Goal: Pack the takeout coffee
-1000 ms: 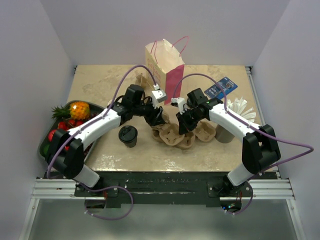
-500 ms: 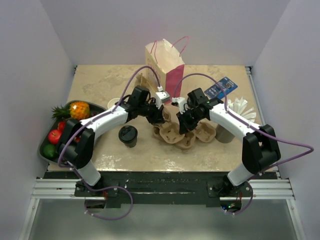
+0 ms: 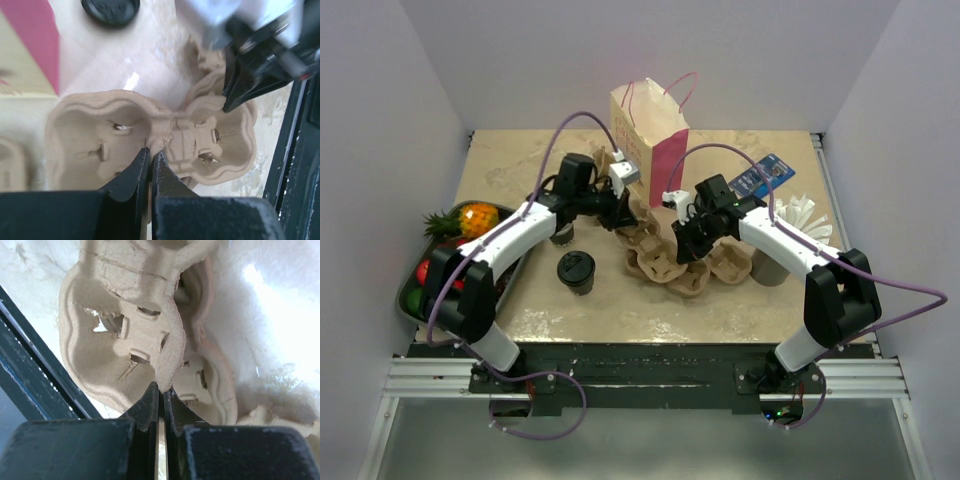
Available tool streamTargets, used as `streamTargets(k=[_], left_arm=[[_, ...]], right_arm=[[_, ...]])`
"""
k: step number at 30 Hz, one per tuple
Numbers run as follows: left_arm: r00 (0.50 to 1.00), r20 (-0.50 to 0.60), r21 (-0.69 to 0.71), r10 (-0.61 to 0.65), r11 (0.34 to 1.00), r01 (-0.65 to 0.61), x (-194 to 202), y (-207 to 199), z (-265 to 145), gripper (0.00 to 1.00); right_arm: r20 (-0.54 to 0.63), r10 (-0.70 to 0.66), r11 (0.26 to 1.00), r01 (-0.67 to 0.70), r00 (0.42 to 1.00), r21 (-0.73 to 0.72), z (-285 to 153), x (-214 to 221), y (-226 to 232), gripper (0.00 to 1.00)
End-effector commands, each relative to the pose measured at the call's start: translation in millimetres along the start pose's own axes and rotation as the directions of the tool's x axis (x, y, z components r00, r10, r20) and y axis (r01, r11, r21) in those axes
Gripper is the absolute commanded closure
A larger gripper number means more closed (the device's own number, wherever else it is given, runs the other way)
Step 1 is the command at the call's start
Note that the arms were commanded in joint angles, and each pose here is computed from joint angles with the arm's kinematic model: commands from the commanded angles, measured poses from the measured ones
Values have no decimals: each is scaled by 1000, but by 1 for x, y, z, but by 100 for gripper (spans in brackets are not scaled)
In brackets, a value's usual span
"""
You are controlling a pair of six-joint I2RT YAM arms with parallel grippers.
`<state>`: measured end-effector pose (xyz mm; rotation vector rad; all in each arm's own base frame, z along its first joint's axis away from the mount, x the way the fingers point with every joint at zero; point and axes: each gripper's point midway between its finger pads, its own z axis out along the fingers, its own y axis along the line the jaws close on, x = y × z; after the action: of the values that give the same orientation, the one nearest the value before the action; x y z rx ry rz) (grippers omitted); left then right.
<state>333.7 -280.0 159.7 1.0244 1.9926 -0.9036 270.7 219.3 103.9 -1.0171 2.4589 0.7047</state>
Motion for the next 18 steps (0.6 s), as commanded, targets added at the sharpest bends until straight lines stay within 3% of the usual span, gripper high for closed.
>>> streamTargets(k=[1, 3, 6, 11, 12, 18], left_arm=[[963, 241, 90, 121, 985, -146, -80, -24, -53, 100], [954, 284, 155, 93, 978, -142, -91, -36, -68, 100], [950, 299, 99, 92, 987, -127, -99, -29, -79, 100], [945, 274, -175, 180, 975, -135, -109, 20, -101, 100], [943, 251, -281, 220, 948, -147, -113, 38, -109, 100], [962, 143, -507, 233, 852, -131, -101, 94, -123, 100]], right_arm=[[-73, 6, 999, -4, 997, 31, -4, 20, -5, 100], [-82, 7, 999, -4, 997, 35, -3, 22, -6, 100], [-89, -3, 999, 6, 996, 41, -5, 22, -8, 100], [-92, -78, 994, 84, 993, 69, -18, 17, -13, 100], [-104, -88, 993, 96, 991, 69, -21, 20, -12, 100], [-91, -268, 963, 270, 959, 19, -49, 13, 1, 99]])
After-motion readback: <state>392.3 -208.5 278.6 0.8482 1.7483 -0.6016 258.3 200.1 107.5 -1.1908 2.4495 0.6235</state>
